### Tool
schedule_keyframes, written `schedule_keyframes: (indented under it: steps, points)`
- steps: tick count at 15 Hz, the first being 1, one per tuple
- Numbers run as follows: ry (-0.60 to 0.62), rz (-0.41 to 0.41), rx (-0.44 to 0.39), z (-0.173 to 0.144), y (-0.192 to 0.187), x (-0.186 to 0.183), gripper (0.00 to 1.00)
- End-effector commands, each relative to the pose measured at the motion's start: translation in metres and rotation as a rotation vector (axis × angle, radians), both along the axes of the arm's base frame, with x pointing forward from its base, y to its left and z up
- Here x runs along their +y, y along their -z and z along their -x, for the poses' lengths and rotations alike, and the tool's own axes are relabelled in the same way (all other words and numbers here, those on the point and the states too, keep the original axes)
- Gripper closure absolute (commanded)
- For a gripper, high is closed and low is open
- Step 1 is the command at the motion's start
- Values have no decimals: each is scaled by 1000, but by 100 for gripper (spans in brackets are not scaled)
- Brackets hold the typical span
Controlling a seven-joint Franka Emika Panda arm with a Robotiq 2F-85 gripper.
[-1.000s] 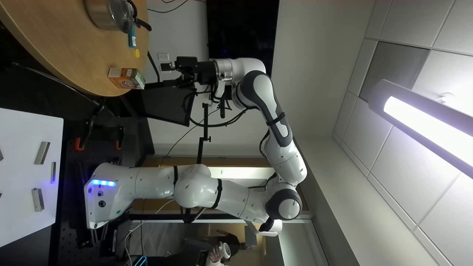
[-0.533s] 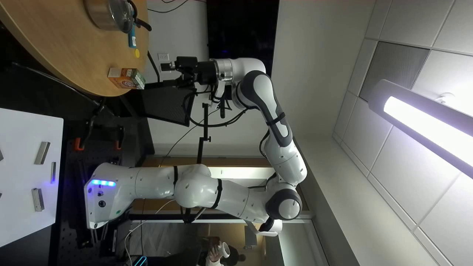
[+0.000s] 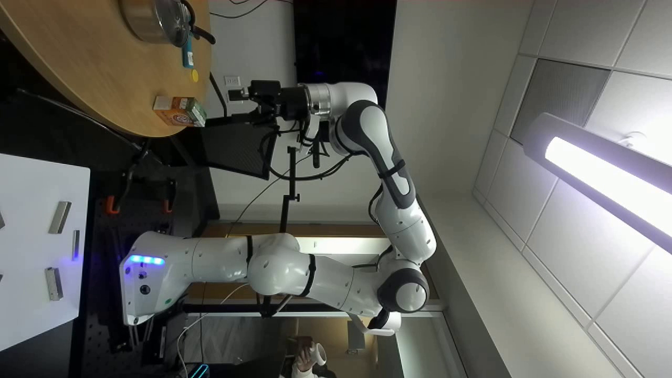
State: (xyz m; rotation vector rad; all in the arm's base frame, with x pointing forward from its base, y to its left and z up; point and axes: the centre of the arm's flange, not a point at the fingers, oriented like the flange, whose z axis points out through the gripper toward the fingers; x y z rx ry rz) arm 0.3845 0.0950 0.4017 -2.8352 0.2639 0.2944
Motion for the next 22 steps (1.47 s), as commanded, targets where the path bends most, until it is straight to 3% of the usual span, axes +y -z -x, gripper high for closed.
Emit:
schedule_keyframes:
  steps: [1,9,13,18,22]
  points:
    - [0,0,0,0,0,0,0]
    - [1,-5,3,-7,-1,-5,0]
    - [22,15,15,-53,-18,-38,0]
    - [-41,31,28,-125,-42,-103,0]
    - [-223,55,83,-176,-57,-138,0]
